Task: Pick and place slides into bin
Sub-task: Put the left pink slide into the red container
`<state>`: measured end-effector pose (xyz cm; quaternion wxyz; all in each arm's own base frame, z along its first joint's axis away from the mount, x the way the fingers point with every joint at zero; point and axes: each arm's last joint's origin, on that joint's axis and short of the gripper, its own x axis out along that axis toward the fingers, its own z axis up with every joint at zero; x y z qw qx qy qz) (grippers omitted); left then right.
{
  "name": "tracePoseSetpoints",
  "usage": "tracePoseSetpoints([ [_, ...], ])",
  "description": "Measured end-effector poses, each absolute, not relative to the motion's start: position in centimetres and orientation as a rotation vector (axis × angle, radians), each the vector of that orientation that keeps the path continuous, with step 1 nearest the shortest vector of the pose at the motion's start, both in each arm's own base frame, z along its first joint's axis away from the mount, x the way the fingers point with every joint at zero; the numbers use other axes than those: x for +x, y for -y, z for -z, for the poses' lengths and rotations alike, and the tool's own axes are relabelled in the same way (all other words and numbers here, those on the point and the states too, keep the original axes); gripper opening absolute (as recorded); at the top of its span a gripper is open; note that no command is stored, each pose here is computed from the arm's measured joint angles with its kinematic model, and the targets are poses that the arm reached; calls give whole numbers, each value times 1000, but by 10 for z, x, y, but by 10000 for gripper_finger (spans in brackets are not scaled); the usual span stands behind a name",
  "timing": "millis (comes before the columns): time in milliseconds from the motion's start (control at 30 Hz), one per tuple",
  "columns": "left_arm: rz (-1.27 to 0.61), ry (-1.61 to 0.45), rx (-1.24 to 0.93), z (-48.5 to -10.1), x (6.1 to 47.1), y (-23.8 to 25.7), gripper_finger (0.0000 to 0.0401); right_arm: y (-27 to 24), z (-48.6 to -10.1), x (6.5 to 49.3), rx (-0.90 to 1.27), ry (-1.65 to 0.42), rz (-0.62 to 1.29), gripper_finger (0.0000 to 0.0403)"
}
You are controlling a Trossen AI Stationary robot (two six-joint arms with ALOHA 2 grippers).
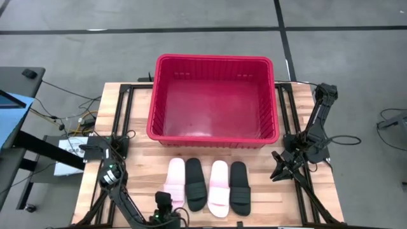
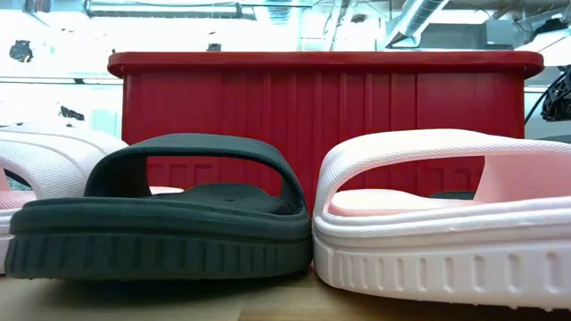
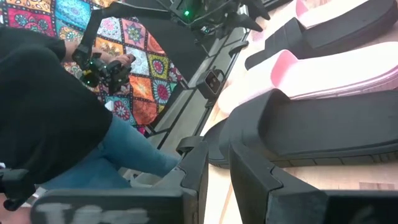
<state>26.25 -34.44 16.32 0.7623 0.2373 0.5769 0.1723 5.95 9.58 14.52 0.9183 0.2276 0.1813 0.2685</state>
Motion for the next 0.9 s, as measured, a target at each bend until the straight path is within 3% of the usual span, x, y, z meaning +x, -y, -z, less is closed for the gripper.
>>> tracePoseSetpoints([
  [900, -443, -1351, 494, -157, 276, 324, 132, -96, -145, 60, 468, -373, -552, 57],
])
